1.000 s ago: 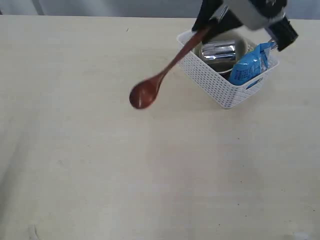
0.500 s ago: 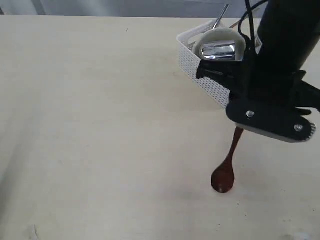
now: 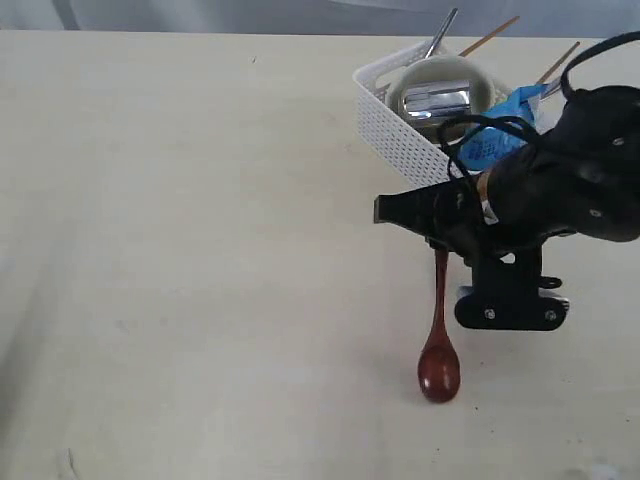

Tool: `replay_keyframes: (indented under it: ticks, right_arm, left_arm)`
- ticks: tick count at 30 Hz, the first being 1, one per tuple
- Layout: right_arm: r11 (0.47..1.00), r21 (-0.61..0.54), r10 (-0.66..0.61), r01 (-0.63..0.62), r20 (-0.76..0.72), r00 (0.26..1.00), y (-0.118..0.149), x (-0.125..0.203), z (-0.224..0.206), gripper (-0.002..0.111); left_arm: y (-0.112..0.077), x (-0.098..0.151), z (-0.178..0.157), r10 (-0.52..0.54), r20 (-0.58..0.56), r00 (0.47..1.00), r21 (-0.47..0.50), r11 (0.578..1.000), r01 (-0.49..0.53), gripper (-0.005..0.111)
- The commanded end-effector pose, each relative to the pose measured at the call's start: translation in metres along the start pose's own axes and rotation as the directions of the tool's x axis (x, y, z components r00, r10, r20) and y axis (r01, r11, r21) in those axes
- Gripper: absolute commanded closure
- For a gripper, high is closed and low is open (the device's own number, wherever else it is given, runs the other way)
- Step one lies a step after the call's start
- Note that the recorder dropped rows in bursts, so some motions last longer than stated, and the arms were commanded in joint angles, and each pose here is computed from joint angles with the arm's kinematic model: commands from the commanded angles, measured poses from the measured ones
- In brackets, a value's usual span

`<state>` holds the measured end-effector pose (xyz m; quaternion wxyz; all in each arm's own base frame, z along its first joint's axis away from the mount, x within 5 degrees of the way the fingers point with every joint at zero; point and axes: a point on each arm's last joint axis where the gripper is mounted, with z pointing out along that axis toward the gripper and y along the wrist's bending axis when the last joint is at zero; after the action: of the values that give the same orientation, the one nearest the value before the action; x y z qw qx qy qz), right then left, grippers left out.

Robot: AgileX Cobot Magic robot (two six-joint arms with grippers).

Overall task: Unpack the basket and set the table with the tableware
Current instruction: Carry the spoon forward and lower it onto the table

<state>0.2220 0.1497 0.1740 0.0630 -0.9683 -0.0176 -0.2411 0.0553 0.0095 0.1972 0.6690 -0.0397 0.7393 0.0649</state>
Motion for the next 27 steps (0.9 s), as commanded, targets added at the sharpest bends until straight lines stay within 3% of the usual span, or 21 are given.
replay_keyframes:
  ticks: [1,3,9,23,27]
  right_arm:
    - [0.997,-0.026,-0.070,0.071,0.032,0.997,0.001,-0.005,0.018,0.109]
    - [0.993,-0.030,-0.116,0.117,0.031,0.993,0.001,-0.006,0.024,0.109]
    - [1.000,-0.002,-0.020,0.020,-0.004,1.000,0.021,0.009,0.040,0.109]
    - [1.000,0.010,-0.008,0.007,0.022,1.000,0.024,0.006,0.057,0.108]
    - [1.000,-0.002,0.010,-0.010,0.033,0.999,0.025,0.005,0.057,0.094]
  left_arm:
    - [0.000,0.000,0.000,-0.009,0.004,1.000,0.006,1.000,0.009,0.069]
    - [0.000,0.000,0.000,-0.009,0.004,1.000,0.006,1.000,0.009,0.069]
    - [0.000,0.000,0.000,-0.009,0.004,1.000,0.006,1.000,0.009,0.069]
    - [0.000,0.000,0.000,-0.009,0.006,1.000,0.007,1.000,0.009,0.069]
    - [0.000,0.000,0.000,-0.009,0.006,1.000,0.007,1.000,0.009,0.069]
